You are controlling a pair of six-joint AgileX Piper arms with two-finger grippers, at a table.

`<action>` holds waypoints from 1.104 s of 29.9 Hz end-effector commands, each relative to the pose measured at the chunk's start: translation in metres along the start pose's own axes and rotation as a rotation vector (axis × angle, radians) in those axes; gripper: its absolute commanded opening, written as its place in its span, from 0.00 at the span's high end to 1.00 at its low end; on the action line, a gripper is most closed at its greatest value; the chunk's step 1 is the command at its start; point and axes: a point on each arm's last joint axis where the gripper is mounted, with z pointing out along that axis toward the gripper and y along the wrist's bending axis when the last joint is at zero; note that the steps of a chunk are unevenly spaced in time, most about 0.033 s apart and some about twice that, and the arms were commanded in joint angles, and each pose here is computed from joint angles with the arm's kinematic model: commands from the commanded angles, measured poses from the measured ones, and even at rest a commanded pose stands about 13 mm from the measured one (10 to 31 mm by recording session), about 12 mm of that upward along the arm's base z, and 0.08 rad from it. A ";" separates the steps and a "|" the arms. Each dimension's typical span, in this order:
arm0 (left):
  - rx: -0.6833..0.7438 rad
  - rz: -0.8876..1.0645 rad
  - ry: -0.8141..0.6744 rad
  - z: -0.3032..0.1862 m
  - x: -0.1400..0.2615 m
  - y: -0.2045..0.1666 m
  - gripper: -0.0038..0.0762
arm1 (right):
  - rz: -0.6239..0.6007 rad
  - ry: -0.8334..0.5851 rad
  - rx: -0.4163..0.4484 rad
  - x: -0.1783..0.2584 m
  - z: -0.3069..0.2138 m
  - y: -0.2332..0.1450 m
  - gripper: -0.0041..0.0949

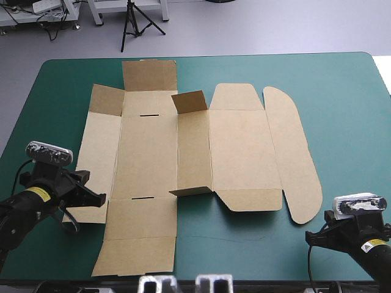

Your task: Fold the box

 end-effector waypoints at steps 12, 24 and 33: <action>-0.274 -0.033 -0.016 0.041 -0.065 0.039 0.96 | 0.006 -0.067 0.002 -0.011 -0.004 0.000 0.98; -0.243 -0.381 0.122 0.063 -0.107 0.100 0.96 | 0.006 -0.069 0.003 -0.011 -0.004 0.000 0.98; -0.300 -0.371 0.279 0.073 -0.098 0.109 0.96 | 0.006 -0.072 0.004 -0.012 -0.004 0.000 0.98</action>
